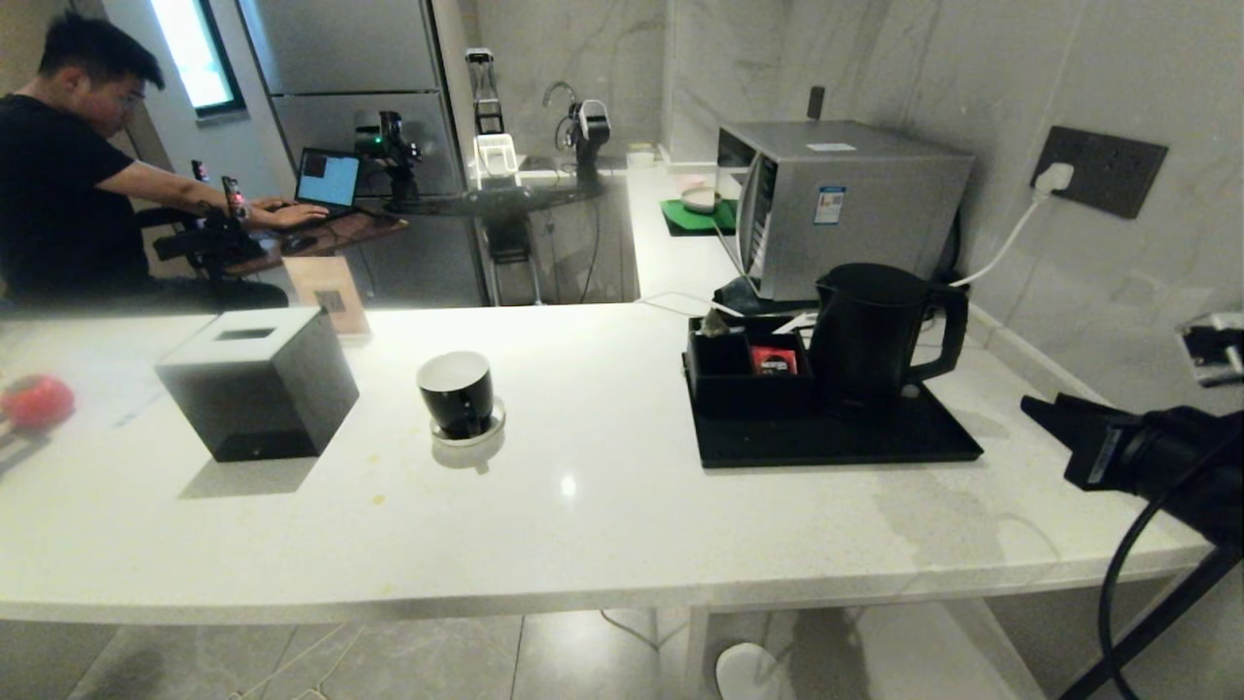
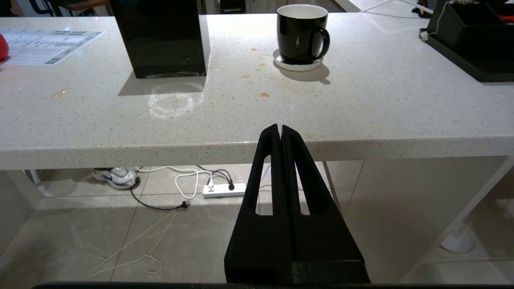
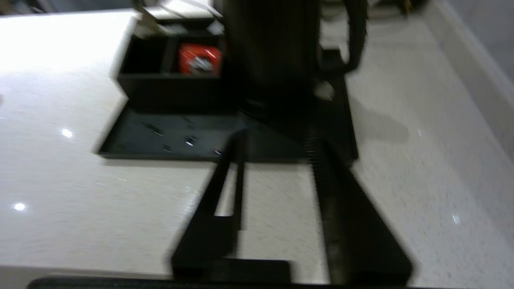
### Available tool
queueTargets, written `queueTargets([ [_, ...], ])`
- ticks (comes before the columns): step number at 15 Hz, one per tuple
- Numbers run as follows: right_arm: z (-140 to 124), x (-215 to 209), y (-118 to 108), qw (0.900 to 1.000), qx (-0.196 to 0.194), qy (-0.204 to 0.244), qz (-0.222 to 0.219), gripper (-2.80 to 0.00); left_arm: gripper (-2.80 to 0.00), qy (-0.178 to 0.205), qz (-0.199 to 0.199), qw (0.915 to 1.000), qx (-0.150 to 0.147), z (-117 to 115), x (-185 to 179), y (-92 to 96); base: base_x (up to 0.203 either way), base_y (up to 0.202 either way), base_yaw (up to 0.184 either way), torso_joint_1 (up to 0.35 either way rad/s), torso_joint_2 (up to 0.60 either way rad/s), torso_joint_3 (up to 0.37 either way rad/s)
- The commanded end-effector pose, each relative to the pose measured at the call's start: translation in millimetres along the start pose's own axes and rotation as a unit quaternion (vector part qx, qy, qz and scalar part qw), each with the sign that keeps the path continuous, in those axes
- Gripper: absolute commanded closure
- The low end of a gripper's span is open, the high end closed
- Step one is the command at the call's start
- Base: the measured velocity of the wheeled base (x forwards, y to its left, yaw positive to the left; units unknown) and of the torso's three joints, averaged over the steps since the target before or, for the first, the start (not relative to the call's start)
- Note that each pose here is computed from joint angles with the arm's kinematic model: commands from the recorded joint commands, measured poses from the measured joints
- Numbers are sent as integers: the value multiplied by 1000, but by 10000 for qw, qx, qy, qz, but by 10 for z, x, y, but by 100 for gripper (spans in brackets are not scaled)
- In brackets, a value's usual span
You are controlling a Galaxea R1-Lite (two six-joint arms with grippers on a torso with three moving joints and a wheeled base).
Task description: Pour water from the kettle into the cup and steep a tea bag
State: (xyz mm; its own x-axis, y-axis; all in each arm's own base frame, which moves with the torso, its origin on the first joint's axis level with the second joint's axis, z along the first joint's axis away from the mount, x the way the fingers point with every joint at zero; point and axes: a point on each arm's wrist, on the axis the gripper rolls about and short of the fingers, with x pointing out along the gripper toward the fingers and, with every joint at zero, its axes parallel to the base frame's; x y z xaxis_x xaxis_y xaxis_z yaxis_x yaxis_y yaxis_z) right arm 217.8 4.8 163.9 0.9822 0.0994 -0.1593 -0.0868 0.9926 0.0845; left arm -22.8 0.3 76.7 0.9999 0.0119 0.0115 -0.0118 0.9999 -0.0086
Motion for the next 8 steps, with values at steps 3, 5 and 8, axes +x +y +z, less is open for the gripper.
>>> queueTargets([
  [3, -297, 438, -143, 9989, 77, 403, -205, -280, 0, -4, 2, 10000, -4, 0, 0, 0, 0, 0, 0, 0, 0, 0],
  [5, -331, 660, -181, 9990, 67, 320, -316, -280, 0, -4, 2, 10000, -4, 0, 0, 0, 0, 0, 0, 0, 0, 0],
  [8, -309, 1020, -237, 9979, 43, 143, -625, -280, 0, 3, 2, 10000, -3, 1, 1, 0, 0, 0, 0, 0, 0, 0],
])
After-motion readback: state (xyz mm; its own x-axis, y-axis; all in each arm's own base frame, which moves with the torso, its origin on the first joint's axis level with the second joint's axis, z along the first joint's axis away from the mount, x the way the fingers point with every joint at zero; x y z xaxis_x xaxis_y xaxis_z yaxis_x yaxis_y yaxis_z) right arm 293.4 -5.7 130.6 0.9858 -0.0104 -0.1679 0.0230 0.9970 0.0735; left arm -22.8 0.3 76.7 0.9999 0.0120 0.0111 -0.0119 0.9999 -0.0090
